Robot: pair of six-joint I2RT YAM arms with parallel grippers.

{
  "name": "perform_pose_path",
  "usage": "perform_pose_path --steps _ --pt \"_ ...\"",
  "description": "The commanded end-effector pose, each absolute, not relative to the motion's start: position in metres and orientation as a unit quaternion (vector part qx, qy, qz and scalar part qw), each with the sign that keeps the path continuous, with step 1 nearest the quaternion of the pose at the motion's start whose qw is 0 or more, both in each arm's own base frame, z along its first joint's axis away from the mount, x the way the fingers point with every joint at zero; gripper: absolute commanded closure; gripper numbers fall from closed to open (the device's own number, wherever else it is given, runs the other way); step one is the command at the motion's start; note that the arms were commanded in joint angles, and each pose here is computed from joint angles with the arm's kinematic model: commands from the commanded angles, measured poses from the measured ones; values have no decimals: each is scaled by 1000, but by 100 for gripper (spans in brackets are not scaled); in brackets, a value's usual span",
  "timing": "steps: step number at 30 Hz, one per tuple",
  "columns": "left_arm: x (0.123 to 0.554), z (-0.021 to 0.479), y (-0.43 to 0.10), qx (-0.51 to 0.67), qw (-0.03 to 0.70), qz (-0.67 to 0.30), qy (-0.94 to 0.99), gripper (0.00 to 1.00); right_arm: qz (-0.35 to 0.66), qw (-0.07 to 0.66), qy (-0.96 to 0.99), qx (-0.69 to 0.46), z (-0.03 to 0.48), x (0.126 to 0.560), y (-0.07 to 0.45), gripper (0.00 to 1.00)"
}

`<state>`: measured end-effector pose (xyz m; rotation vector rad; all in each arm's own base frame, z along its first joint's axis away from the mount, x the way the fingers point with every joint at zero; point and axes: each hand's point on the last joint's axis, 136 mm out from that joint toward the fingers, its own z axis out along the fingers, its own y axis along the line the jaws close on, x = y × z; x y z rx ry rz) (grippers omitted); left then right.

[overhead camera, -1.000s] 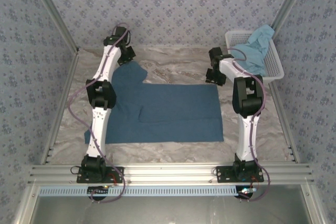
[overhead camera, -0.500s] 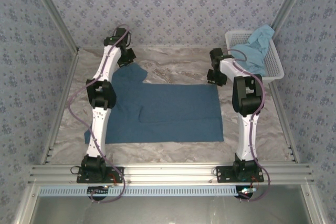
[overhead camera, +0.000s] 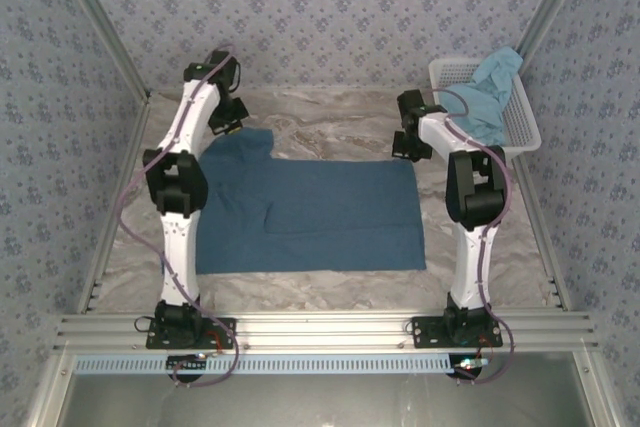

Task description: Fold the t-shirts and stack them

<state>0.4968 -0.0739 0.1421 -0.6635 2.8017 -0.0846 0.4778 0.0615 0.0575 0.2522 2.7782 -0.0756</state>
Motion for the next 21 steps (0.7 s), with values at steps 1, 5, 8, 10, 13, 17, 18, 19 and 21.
perform_pose_path --steps 1,5,8,10,13,17,18,19,21 --pt "465 175 -63 -239 144 -19 960 100 -24 204 975 84 87 475 59 100" --pt "427 180 -56 -244 130 -13 961 100 -6 197 976 91 92 461 63 100" --pt "397 182 -54 -253 120 -18 960 100 5 196 976 96 95 448 64 100" --pt "376 185 -50 -260 119 -17 958 100 7 196 975 105 97 436 62 100" --pt "347 190 -42 -264 120 -7 957 100 13 190 975 117 98 420 59 100" --pt "311 191 -36 -270 112 -5 956 100 15 184 975 124 98 399 58 100" --pt "302 190 -35 -270 108 -5 957 100 15 183 975 127 97 394 56 100" --pt "292 190 -34 -271 105 -5 957 100 15 182 975 128 97 388 56 100" --pt "275 190 -32 -271 98 -4 958 100 12 179 975 131 96 379 53 100"
